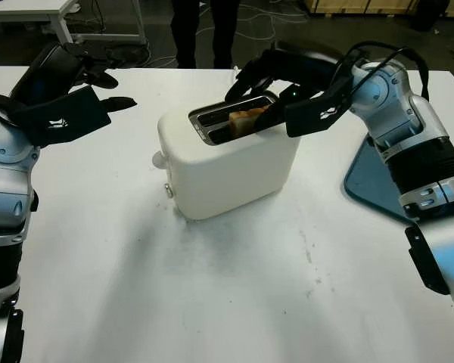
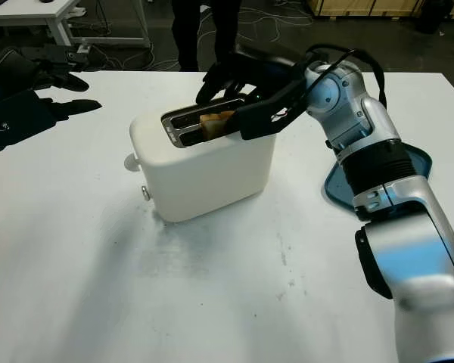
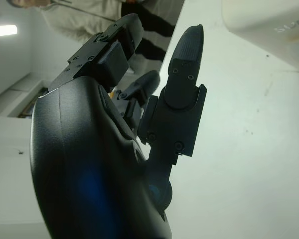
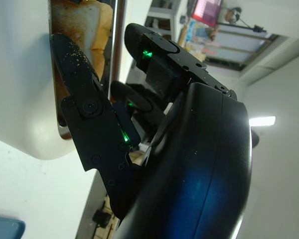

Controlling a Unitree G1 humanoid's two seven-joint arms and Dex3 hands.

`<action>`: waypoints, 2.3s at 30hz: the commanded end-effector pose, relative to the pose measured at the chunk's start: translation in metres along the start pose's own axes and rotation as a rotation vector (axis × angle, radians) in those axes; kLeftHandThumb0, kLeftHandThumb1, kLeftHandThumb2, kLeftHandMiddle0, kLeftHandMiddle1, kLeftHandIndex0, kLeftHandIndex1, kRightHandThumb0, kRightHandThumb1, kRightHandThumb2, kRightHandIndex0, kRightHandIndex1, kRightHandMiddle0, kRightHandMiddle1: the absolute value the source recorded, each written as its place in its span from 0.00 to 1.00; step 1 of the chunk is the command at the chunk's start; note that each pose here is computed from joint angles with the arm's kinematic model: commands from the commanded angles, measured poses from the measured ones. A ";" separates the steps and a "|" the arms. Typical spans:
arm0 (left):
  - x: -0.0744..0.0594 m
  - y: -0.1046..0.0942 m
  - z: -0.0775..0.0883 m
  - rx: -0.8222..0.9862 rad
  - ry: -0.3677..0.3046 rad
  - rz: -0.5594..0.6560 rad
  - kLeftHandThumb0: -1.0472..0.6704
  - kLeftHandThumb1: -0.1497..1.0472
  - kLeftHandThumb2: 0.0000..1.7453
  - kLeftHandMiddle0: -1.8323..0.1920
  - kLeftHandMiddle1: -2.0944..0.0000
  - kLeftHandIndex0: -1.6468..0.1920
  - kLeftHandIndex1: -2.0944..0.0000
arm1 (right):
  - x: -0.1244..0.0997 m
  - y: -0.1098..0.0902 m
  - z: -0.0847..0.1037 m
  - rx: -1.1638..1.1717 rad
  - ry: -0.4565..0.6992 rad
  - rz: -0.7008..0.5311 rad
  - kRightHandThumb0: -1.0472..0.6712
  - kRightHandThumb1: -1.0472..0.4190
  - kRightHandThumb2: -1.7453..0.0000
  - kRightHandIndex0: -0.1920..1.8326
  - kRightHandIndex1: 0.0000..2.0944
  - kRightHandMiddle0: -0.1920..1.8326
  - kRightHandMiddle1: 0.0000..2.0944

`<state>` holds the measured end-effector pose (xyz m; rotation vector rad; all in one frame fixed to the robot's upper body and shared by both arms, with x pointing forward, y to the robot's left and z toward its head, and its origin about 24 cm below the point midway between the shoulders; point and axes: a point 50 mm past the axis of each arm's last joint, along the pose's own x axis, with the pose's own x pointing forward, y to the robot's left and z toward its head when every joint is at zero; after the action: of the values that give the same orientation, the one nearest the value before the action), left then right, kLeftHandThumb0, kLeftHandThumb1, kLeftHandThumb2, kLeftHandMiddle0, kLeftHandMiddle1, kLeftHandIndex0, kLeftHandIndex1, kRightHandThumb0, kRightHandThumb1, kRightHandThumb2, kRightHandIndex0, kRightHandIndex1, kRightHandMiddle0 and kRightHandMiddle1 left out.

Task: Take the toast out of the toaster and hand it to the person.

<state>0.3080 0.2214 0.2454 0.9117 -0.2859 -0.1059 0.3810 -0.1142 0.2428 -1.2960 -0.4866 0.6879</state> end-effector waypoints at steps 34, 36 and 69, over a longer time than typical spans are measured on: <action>-0.002 0.000 0.000 -0.001 0.005 -0.006 0.40 0.86 0.00 0.65 0.71 0.54 0.97 | -0.003 0.029 -0.003 -0.594 -0.058 -0.022 0.29 0.09 0.71 0.60 0.82 0.47 0.65; -0.002 0.000 0.000 -0.004 0.008 -0.006 0.40 0.85 0.00 0.65 0.71 0.54 0.98 | -0.004 0.023 -0.003 -0.582 -0.063 -0.074 0.32 0.09 0.70 0.62 0.83 0.47 0.79; -0.002 0.000 0.000 -0.005 0.023 -0.012 0.41 0.86 0.00 0.65 0.72 0.54 0.98 | -0.022 -0.050 -0.044 0.213 0.094 -0.456 0.37 0.09 0.76 0.55 0.83 0.39 0.83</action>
<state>0.3067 0.2209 0.2460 0.9035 -0.2714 -0.1048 0.4034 -0.1652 0.2725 -1.0202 -0.5853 0.3111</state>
